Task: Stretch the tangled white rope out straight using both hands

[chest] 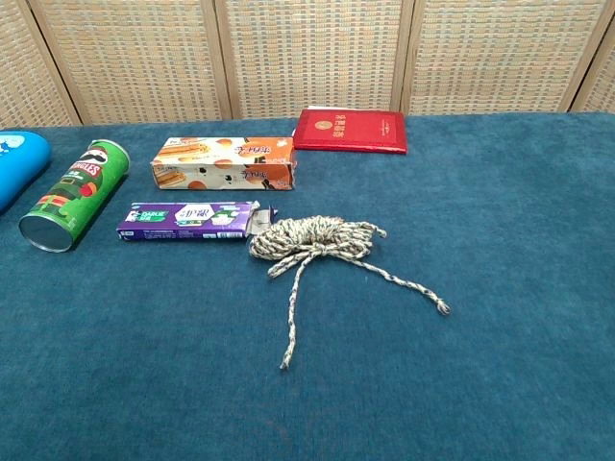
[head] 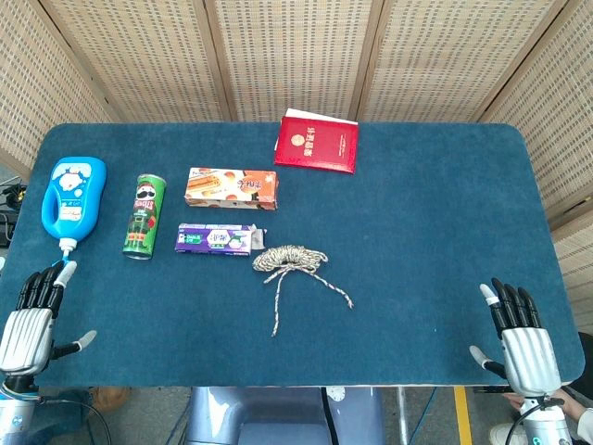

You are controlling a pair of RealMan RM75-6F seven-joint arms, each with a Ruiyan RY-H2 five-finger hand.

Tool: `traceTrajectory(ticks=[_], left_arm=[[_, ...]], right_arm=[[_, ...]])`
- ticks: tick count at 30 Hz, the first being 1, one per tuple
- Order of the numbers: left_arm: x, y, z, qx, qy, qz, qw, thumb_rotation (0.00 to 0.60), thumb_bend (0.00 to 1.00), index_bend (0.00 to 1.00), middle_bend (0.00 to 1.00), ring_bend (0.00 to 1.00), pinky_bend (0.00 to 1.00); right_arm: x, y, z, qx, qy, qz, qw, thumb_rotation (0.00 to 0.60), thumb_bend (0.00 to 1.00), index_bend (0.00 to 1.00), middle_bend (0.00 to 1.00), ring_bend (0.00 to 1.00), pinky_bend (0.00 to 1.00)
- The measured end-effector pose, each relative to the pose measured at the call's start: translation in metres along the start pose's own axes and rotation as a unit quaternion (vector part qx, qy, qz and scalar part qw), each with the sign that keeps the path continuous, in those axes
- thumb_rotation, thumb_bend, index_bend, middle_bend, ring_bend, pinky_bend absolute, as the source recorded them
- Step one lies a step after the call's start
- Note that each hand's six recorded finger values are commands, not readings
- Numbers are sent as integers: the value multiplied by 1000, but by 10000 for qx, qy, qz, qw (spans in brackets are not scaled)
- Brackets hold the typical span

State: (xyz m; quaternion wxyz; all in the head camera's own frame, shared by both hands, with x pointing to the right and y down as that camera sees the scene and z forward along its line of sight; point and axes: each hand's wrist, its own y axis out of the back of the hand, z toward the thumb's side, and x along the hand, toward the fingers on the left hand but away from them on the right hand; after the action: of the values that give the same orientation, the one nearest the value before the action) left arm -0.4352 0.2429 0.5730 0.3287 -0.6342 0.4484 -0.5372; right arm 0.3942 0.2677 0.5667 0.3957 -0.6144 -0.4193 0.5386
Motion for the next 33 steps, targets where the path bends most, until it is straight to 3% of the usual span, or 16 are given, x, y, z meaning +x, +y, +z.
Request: traceTrajectory(ticks=[15, 23, 31, 33], left_arm=[[-3, -2, 3, -25, -95, -58, 9999, 600, 77, 0, 0, 0, 0], [-3, -5, 8, -16, -150, -106, 9998, 600, 77, 0, 0, 0, 0], [-2, -8, 9, 37, -138, -131, 9998, 600, 77, 0, 0, 0, 0], [-1, -10, 8, 52, -107, -145, 9998, 600, 77, 0, 0, 0, 0]], right_arm=[[-8, -7, 10, -39, 171, 180, 9997, 600, 0, 67, 0, 0, 0], [-44, -19, 52, 105, 1056, 617, 9924, 600, 34, 152, 0, 0, 0], [-88, -33, 114, 519, 2115, 1243, 9680, 600, 37, 178, 0, 0, 0], [-98, -38, 129, 638, 2313, 1378, 9609, 600, 89, 191, 0, 0, 0]])
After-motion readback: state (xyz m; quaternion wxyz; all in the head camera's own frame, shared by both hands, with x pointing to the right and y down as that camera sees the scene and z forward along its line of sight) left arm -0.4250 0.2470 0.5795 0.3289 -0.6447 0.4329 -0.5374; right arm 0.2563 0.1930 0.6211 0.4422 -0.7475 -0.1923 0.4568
